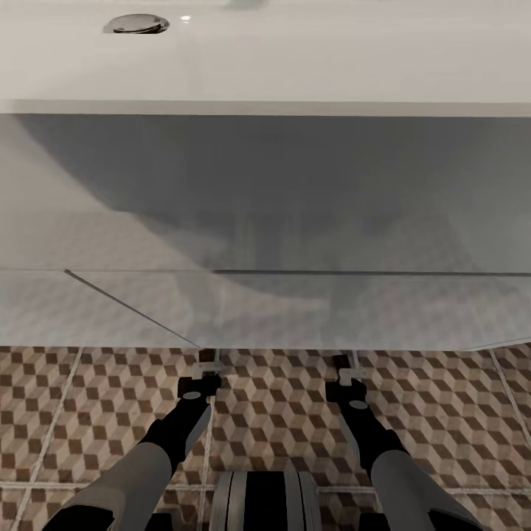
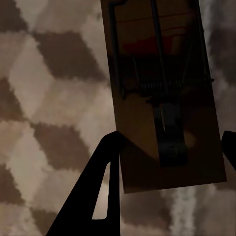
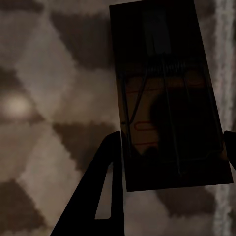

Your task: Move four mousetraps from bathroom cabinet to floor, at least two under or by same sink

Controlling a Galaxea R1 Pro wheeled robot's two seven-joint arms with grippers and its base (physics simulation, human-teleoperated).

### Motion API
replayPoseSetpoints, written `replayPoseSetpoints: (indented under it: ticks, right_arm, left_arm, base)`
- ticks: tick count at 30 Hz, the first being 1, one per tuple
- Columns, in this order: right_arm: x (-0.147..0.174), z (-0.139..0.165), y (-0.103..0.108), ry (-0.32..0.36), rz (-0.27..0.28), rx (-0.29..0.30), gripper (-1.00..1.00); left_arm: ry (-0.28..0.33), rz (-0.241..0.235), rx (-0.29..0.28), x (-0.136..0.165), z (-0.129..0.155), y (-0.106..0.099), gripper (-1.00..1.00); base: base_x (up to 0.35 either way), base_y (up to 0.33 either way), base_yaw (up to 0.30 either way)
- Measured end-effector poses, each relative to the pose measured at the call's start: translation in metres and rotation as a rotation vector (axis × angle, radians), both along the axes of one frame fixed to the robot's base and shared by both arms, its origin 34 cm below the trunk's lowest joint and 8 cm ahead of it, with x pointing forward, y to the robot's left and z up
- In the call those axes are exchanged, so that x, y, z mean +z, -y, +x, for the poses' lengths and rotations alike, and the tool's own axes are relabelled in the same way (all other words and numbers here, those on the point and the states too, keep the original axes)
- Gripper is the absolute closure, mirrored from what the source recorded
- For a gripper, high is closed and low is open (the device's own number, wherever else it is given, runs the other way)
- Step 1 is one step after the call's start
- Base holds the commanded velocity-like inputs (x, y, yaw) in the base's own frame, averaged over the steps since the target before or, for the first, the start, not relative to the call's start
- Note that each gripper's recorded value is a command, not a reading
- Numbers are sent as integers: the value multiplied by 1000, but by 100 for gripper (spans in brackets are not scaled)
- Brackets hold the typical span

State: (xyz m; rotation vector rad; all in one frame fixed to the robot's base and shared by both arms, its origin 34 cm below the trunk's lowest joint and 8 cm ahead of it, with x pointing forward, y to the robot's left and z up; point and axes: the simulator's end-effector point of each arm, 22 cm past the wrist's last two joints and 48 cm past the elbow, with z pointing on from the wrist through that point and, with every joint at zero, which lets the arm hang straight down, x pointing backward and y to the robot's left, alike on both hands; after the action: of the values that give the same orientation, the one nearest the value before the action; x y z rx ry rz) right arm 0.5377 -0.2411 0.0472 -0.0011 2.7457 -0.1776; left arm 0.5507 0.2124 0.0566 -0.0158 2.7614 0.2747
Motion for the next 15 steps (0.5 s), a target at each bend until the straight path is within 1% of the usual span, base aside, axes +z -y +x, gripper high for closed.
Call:
replayPoseSetpoints:
  ticks: [6, 15]
  right_arm:
    - [0, 0, 0, 2, 0, -1, 100]
    - [0, 1, -1, 3, 1, 1, 100]
  left_arm:
    - [2, 1, -2, 0, 1, 0, 100]
    - [27, 1, -1, 4, 9, 0, 100]
  base:
    - [0, 0, 0]
    - [1, 0, 0]
